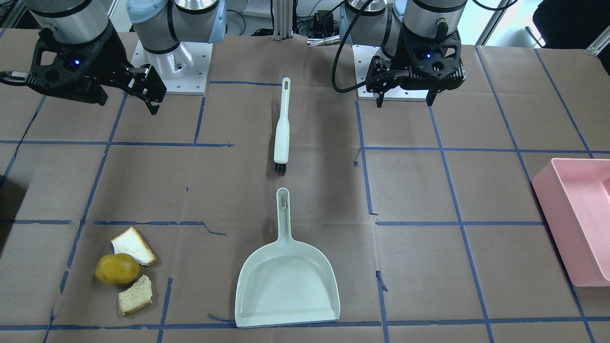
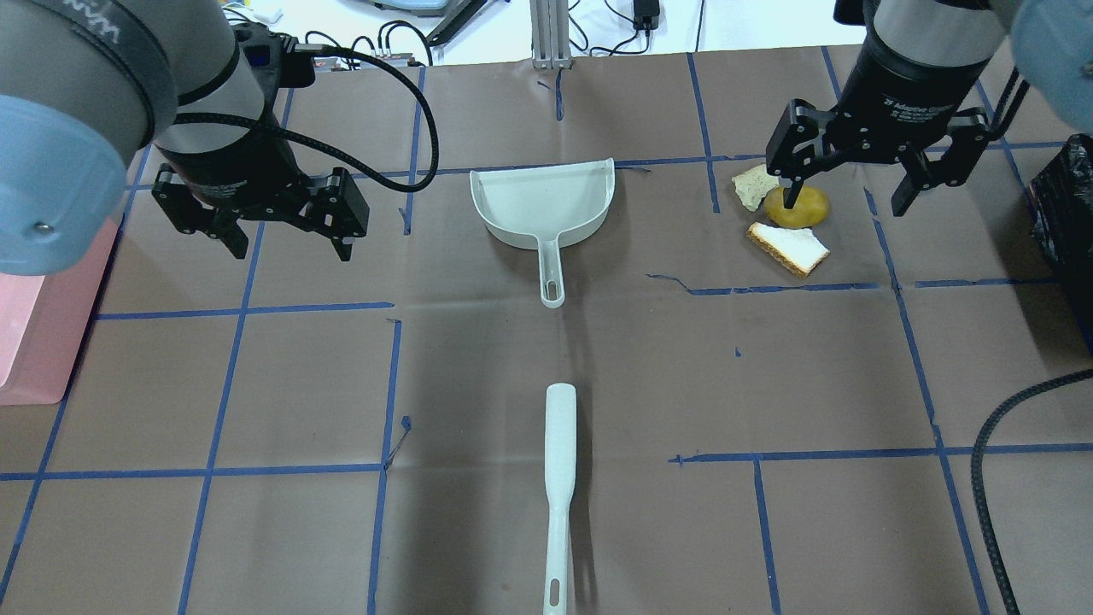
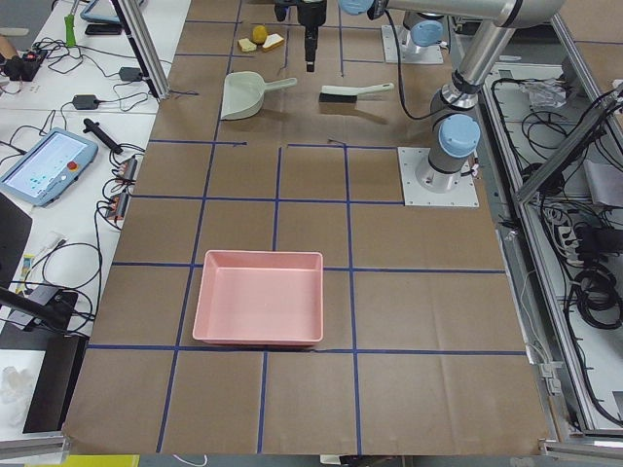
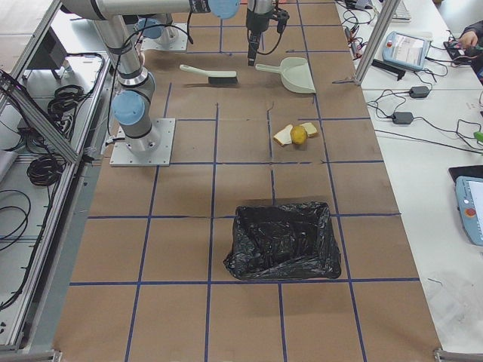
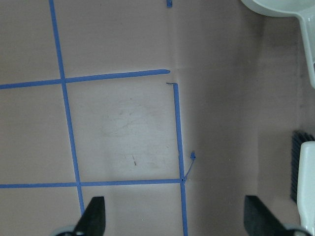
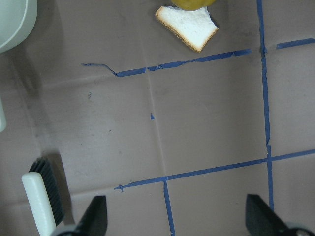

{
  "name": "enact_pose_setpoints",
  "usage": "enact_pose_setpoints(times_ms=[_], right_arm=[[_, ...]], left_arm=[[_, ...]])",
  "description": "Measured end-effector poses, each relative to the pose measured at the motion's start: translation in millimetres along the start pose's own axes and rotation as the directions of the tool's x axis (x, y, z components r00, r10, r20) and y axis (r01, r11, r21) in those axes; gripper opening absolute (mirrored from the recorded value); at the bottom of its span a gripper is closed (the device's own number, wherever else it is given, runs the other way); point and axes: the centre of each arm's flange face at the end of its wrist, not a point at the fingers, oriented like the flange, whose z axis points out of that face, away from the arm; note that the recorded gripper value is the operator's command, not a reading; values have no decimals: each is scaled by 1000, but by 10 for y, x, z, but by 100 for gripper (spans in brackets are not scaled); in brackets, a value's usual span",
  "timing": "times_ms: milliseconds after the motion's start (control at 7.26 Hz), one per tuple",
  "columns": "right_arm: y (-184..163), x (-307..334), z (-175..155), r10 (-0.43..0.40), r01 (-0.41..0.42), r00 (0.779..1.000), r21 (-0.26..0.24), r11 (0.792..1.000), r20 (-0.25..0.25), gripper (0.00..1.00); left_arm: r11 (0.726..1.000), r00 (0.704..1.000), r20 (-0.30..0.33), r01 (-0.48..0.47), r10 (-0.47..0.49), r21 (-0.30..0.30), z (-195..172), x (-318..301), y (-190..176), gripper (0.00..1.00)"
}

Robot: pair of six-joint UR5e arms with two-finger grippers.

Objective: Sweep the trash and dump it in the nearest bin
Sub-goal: 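Move the left gripper down toward the white brush handle, then lower the left gripper and close it on the white brush handle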

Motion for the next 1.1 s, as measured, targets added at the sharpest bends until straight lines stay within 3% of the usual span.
enact_pose_setpoints(times_ms=[276, 551, 827, 1103], right_arm=[[-172, -34, -94, 15, -15, 1000, 17, 1000, 0, 100], [-208, -59, -142, 25, -25, 1000, 24, 999, 2, 100], [-212, -66, -131, 27, -27, 1000, 21, 999, 1, 100], [-216, -67, -129, 27, -27, 1000, 23, 999, 2, 100]], left_arm=[[999, 1000, 1, 29, -29, -22, 110, 491, 168, 100], [998, 1000, 20, 24, -23, -65, 415, 903, 519, 100], [998, 1000, 6, 12, -12, -69, 680, 1329, 866, 99], [989, 997, 11, 81, -80, -122, 1076, 1607, 1181, 95]])
